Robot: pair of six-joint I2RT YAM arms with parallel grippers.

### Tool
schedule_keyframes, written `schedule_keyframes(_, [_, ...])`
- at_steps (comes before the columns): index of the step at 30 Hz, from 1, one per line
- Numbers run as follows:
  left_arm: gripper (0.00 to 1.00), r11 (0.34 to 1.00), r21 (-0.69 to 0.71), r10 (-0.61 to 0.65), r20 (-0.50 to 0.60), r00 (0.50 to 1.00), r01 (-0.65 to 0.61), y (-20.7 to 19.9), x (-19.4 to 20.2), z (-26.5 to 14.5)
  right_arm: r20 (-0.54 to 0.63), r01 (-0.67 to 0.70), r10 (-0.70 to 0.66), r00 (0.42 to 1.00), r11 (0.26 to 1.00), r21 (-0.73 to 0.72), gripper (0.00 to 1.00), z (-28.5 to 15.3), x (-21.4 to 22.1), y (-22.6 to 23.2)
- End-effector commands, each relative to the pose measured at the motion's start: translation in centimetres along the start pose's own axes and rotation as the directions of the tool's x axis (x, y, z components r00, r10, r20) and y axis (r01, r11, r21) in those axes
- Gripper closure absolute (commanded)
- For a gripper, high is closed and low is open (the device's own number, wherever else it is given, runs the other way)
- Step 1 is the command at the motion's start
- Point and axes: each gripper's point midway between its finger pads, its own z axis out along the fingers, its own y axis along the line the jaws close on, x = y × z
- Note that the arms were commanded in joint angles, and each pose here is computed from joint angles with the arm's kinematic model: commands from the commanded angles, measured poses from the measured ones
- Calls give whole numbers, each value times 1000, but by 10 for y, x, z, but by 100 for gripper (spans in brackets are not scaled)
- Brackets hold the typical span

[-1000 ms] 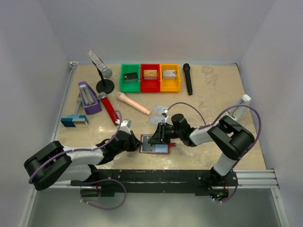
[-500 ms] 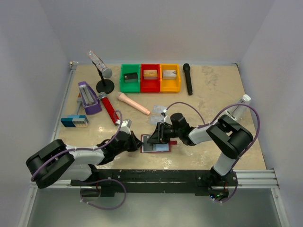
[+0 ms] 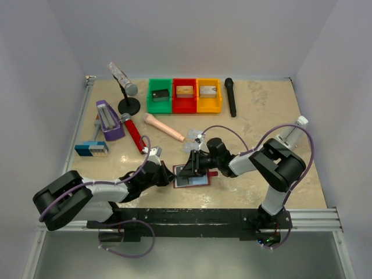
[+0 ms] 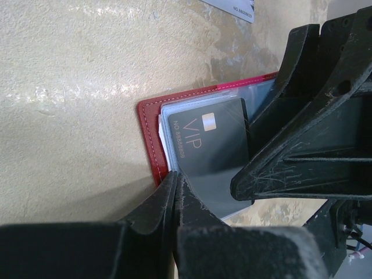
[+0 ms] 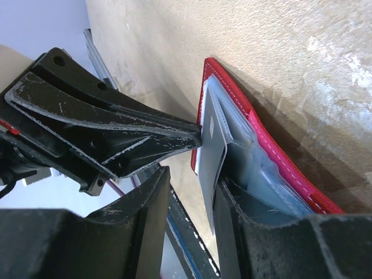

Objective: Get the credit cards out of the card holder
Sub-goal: Remove the credit card from the card holder.

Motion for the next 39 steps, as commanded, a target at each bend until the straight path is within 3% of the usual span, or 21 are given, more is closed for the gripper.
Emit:
schedule_keyframes(1, [100,1000,29,2,-57,998,0,-5,13,0,-37,42,-44,998,997,-67,61,5,2,22])
schedule_keyframes(39, [100,993,-104,-56,-52,997,50,38,31,-2,-14,102,-102,995,995,19,66,-22,8,27])
